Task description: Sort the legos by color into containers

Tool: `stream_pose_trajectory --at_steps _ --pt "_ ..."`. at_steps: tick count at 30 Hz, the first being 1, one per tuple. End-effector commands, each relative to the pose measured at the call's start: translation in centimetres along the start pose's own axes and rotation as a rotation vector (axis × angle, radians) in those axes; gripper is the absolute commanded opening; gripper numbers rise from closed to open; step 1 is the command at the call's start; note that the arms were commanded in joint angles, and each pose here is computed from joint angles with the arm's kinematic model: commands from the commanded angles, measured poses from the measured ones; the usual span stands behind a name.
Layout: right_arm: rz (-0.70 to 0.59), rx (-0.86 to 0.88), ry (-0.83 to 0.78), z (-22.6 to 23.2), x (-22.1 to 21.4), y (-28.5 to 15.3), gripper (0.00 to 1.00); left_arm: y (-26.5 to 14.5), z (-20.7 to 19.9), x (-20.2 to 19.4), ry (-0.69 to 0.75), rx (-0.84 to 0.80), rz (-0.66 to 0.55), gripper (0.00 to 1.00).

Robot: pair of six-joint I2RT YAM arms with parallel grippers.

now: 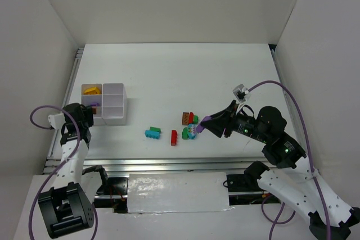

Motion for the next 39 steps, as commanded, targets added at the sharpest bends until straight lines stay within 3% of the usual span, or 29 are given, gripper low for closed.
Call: stream_pose_trajectory --at_steps 1,9,13,20,24,25,29,32,35,37,38,39 --pt "-0.021 0.024 -0.025 0.9 0.8 -0.5 0.00 0.2 -0.3 0.1 0.008 -0.035 -0.010 0.45" --pt "-0.011 0.020 -0.025 0.7 0.6 -0.3 0.00 0.2 0.2 -0.2 0.000 -0.030 0.003 0.60" --pt "-0.011 0.017 -0.025 0.7 0.7 -0.4 0.00 0.3 0.3 -0.2 -0.003 -0.028 0.012 0.73" --pt "-0.020 -0.001 -0.002 0.4 0.9 0.0 0.00 -1.4 -2.5 0.7 0.048 -0.136 0.006 0.73" --pt "-0.045 -0.036 0.052 -0.2 1.5 0.8 0.00 -4.9 -9.9 1.0 0.256 -0.444 0.052 0.82" --pt "-0.054 -0.007 0.046 0.3 1.8 0.9 0.00 -6.8 -12.3 -0.6 0.368 -0.616 0.137 0.87" --pt "-0.025 0.123 0.038 2.7 2.0 1.2 0.00 -12.9 -16.8 -5.2 0.649 -0.996 0.399 0.85" --pt "-0.003 0.205 0.041 4.4 2.5 1.1 0.00 -18.5 -17.3 -9.1 0.830 -1.197 0.579 0.85" --pt "0.011 0.278 0.056 5.8 3.3 1.4 0.00 -26.5 -16.4 -14.0 0.975 -1.472 0.752 0.86" --pt "0.013 0.311 0.062 6.7 3.9 1.2 0.00 -29.8 -14.6 -15.3 0.955 -1.609 0.880 0.87" --pt "0.033 0.347 0.060 7.3 3.8 1.0 0.00 -31.9 -15.1 -14.9 0.936 -1.731 0.842 0.87" --pt "0.037 0.382 0.074 8.0 4.0 0.8 0.00 -33.9 -14.3 -15.4 0.897 -1.779 0.920 0.87"
Point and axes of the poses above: each gripper's point midway between its finger pads, its own y axis out along the fingers, its own z axis along the line the jaws close on, x = y × z, the point moved 1 cm from there along -y, back along the fingers, and after that the axes turned 11 degrees about y, right-handed, at the moved point
